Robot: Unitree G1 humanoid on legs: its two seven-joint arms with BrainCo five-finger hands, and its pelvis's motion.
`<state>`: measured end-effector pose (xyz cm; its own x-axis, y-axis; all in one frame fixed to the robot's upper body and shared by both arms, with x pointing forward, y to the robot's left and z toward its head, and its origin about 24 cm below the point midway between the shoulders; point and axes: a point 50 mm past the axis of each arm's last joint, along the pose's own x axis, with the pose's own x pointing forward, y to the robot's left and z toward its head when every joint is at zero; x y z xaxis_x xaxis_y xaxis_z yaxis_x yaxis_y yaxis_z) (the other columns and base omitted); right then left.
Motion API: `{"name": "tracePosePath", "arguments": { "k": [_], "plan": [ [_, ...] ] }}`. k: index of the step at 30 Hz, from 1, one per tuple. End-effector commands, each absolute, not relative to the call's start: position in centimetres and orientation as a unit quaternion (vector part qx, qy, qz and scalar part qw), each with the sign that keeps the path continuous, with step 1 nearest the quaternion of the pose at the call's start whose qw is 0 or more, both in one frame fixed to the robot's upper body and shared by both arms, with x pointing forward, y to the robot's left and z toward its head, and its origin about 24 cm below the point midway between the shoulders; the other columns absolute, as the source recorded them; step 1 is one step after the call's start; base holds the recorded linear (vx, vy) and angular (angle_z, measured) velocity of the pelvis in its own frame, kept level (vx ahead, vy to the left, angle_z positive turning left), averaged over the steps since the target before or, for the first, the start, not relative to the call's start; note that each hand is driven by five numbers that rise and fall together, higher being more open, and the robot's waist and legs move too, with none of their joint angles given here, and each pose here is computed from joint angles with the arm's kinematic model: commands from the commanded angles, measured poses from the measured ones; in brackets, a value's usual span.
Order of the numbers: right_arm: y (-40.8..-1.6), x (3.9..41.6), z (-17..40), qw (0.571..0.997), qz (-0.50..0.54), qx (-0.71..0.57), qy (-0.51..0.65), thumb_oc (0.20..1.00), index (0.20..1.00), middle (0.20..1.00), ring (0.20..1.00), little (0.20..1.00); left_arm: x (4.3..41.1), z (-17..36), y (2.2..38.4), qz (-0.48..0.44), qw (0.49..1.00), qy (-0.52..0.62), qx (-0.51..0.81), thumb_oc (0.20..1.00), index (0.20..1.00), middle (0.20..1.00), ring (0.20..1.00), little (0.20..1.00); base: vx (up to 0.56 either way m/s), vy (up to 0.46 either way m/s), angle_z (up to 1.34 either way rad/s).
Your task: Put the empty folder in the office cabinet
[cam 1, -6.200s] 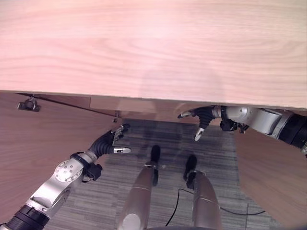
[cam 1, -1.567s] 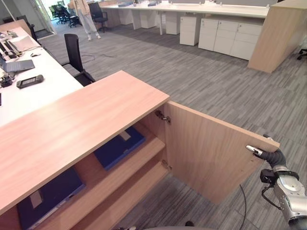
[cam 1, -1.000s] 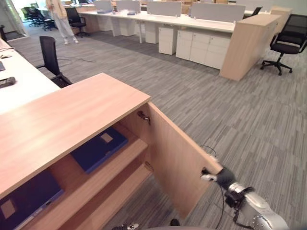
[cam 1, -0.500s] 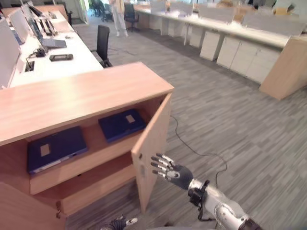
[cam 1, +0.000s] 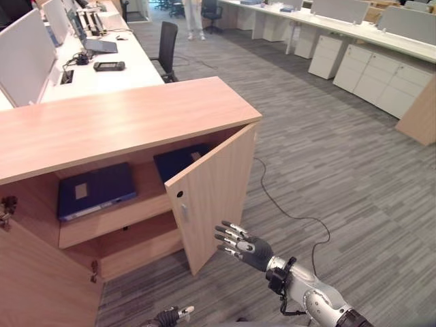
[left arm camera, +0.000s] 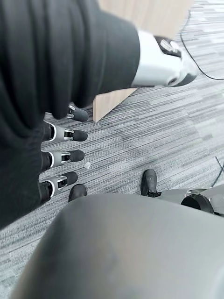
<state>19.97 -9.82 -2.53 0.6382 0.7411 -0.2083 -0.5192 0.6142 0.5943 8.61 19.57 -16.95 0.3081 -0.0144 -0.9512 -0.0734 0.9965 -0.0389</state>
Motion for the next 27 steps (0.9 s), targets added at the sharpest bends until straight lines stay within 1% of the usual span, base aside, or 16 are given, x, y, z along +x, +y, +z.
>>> {"name": "tracePosePath", "arguments": {
  "k": [1, 2, 3, 4, 5, 7, 8, 10, 12, 13, 14, 17, 21, 24, 27],
  "plan": [
    [-11.3, 20.6, -4.8, 0.909, 0.307, 0.148, 0.239, 1.000, 1.000, 1.000, 1.000, 1.000, 8.7, -17.0, 19.9, 0.038, 0.798, 0.598, -0.056, 1.000, 1.000, 1.000, 1.000, 1.000, -0.11, -0.076, 0.62],
    [-13.9, 20.0, -7.7, 0.923, 0.240, 0.062, 0.295, 1.000, 1.000, 1.000, 1.000, 1.000, 8.7, -17.1, 19.6, 0.035, 0.796, 0.601, -0.058, 1.000, 1.000, 1.000, 1.000, 1.000, -0.11, -0.079, 0.80],
    [-15.1, 19.2, -9.3, 0.922, 0.203, 0.018, 0.330, 1.000, 1.000, 1.000, 1.000, 1.000, 8.5, -17.1, 19.6, 0.037, 0.794, 0.604, -0.055, 1.000, 1.000, 1.000, 1.000, 1.000, -0.07, -0.039, 0.80],
    [-15.1, 19.2, -9.3, 0.922, 0.203, 0.018, 0.329, 1.000, 1.000, 1.000, 1.000, 1.000, 8.6, -17.1, 19.6, 0.037, 0.795, 0.604, -0.055, 1.000, 1.000, 1.000, 1.000, 1.000, -0.03, -0.032, 1.15],
    [-16.4, 18.2, -10.9, 0.915, 0.158, -0.011, 0.372, 1.000, 1.000, 1.000, 1.000, 1.000, 8.4, -17.2, 19.4, 0.043, 0.793, 0.606, -0.054, 1.000, 1.000, 1.000, 1.000, 1.000, -0.04, -0.008, 1.21],
    [-18.2, 16.1, -13.2, 0.895, 0.084, -0.019, 0.438, 1.000, 1.000, 1.000, 1.000, 1.000, 8.8, -17.2, 19.0, 0.054, 0.796, 0.601, -0.052, 1.000, 1.000, 1.000, 1.000, 1.000, -0.03, 0.003, 0.72],
    [-18.6, 15.3, -13.9, 0.884, 0.057, -0.011, 0.464, 1.000, 1.000, 1.000, 1.000, 1.000, 8.9, -17.2, 18.9, 0.058, 0.796, 0.600, -0.054, 1.000, 1.000, 1.000, 1.000, 1.000, -0.02, 0.033, 0.45],
    [-20.3, 13.3, -15.2, 0.857, -0.031, 0.015, 0.514, 1.000, 1.000, 1.000, 1.000, 1.000, 9.2, -17.1, 18.5, 0.067, 0.799, 0.595, -0.058, 1.000, 1.000, 1.000, 1.000, 1.000, 0.00, 0.041, 0.89],
    [-21.2, 11.9, -15.9, 0.834, -0.074, 0.030, 0.546, 1.000, 1.000, 1.000, 1.000, 1.000, 9.2, -17.1, 18.8, 0.074, 0.799, 0.594, -0.052, 1.000, 1.000, 1.000, 1.000, 1.000, 0.02, 0.065, 0.97],
    [-22.0, 10.0, -16.4, 0.811, -0.102, 0.032, 0.575, 1.000, 1.000, 1.000, 1.000, 1.000, 8.7, -17.2, 18.8, 0.076, 0.794, 0.601, -0.051, 1.000, 1.000, 1.000, 1.000, 1.000, 0.02, 0.074, 0.39],
    [-22.0, 10.0, -16.4, 0.811, -0.102, 0.032, 0.575, 1.000, 1.000, 1.000, 1.000, 1.000, 8.7, -17.2, 18.8, 0.076, 0.794, 0.601, -0.051, 1.000, 1.000, 1.000, 1.000, 1.000, 0.12, 0.060, 0.63],
    [-22.6, 7.2, -16.9, 0.780, -0.097, -0.003, 0.618, 1.000, 1.000, 1.000, 1.000, 1.000, 7.5, -17.5, 18.9, 0.061, 0.784, 0.616, -0.035, 1.000, 1.000, 1.000, 1.000, 1.000, 0.10, 0.071, 0.74],
    [-22.8, 5.1, -17.2, 0.756, -0.088, -0.027, 0.648, 1.000, 1.000, 1.000, 1.000, 1.000, 6.7, -17.5, 19.4, 0.055, 0.781, 0.621, -0.023, 1.000, 1.000, 1.000, 1.000, 1.000, 0.07, 0.172, 0.31],
    [-22.5, 5.8, -17.1, 0.764, -0.088, -0.020, 0.639, 1.000, 1.000, 1.000, 1.000, 1.000, 7.4, -17.4, 19.3, 0.044, 0.790, 0.611, -0.011, 1.000, 1.000, 1.000, 1.000, 1.000, 0.04, 0.380, 0.59],
    [-22.5, 6.3, -17.1, 0.769, -0.087, -0.023, 0.633, 1.000, 1.000, 1.000, 1.000, 1.000, 8.0, -17.3, 19.1, 0.023, 0.797, 0.604, 0.006, 1.000, 1.000, 1.000, 1.000, 1.000, 0.02, 0.253, 0.04]
  ]
}}
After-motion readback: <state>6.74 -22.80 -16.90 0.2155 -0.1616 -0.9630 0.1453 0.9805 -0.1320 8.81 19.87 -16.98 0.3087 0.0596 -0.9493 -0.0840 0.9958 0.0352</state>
